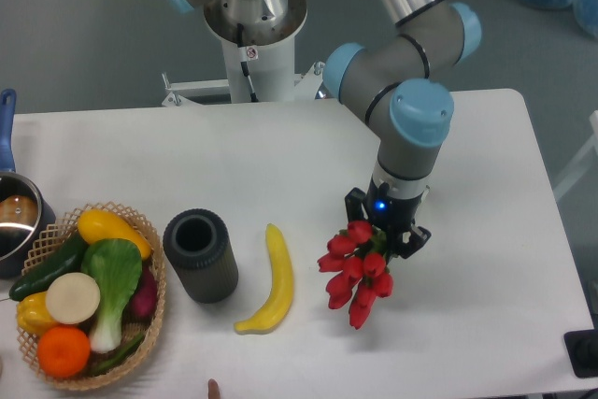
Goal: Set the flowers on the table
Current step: 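Lower the held tulips toward the table beside the yellow banana, then open the gripper to release the tulips and lift away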
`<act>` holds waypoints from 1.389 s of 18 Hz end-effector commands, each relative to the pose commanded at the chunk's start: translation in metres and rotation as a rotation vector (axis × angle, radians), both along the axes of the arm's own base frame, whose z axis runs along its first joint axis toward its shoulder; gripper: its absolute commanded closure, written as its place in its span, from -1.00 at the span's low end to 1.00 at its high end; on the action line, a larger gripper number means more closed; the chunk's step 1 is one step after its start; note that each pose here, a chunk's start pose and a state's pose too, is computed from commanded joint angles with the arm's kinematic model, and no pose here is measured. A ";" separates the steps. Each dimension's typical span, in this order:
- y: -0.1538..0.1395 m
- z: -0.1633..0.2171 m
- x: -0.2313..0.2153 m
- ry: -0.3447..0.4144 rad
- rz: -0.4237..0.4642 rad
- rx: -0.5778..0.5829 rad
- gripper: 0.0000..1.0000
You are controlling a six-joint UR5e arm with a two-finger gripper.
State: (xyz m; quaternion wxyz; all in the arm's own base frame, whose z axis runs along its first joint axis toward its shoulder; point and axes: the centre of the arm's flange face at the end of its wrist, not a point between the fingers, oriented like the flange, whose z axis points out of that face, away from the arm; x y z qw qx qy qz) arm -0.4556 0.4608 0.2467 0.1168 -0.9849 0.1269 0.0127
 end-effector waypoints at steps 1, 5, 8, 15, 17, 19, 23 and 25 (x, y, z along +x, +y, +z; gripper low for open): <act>0.002 -0.002 0.002 -0.003 -0.005 -0.002 -0.04; 0.006 -0.007 0.005 -0.010 -0.012 -0.007 -0.04; 0.006 -0.010 0.008 -0.016 -0.015 -0.010 -0.05; 0.007 -0.013 0.007 -0.018 -0.015 -0.011 -0.08; 0.008 -0.013 0.006 -0.018 -0.015 -0.011 -0.16; 0.008 -0.012 0.005 -0.016 -0.015 -0.010 -0.34; 0.009 -0.009 0.002 -0.007 -0.014 -0.004 -0.46; 0.009 -0.006 0.001 -0.001 -0.014 -0.001 -0.48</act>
